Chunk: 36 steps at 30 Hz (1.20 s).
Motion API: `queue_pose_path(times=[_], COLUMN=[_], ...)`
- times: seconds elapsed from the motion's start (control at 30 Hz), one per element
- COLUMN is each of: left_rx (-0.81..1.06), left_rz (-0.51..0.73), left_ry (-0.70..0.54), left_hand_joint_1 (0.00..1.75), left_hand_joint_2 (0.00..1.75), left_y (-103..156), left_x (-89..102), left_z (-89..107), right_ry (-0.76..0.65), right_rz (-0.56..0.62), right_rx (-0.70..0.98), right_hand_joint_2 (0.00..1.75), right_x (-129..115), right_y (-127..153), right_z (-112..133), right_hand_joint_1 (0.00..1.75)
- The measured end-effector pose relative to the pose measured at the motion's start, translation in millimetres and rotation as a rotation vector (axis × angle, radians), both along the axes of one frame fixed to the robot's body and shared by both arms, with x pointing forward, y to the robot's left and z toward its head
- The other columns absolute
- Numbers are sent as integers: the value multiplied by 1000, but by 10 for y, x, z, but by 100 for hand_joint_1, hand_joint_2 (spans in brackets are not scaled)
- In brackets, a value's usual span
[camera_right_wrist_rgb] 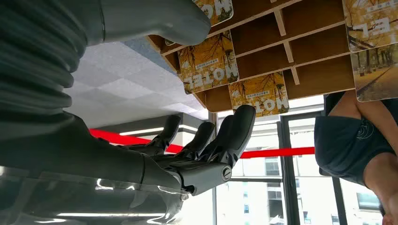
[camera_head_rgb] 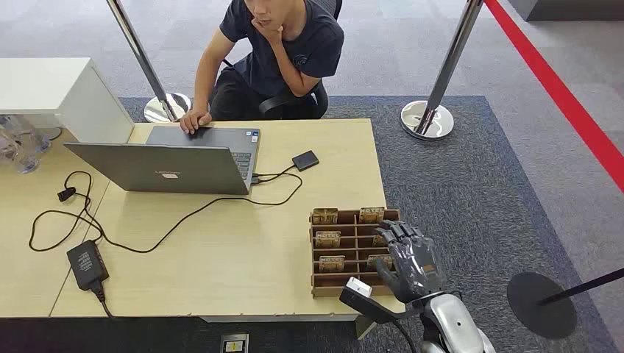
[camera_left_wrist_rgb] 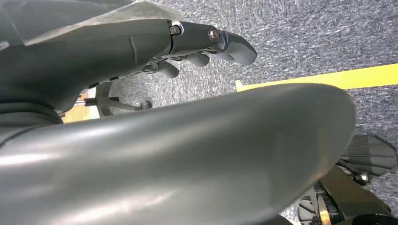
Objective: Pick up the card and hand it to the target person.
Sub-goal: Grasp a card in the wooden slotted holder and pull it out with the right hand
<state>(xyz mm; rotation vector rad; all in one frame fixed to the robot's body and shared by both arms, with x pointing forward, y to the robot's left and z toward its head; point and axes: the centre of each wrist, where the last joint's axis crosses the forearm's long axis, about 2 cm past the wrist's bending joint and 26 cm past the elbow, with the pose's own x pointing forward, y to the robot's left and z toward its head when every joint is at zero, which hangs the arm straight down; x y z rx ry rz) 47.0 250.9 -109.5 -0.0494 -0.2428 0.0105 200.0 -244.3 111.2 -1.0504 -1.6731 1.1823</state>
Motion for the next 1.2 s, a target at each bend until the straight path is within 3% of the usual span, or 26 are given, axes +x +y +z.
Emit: queue_pose_path(times=[0.13,0.2,0.27,0.7,1.2], left_rx=[0,1,1,3,4], left_rz=[-1,-3,-4,-14,-19], left_ry=[0,0,0,-1,-1], left_hand_joint_1=[0,0,0,0,0], left_hand_joint_2=[0,0,0,0,0], left_y=[1,2,2,2,2], left_x=[1,2,3,4,7], left_z=[0,0,0,0,1], right_ry=[9,16,23,49,68], right_rz=[-2,-6,-10,-39,-51], right_rx=[6,9,12,19,21], right_hand_joint_2=[175,175,175,175,175], right_x=[-4,-5,-6,-14,-22], right_y=[0,3,6,-3,-8], right_z=[-14,-23,-34,-77,-103], right_hand_joint_1=[79,99,106,79,82])
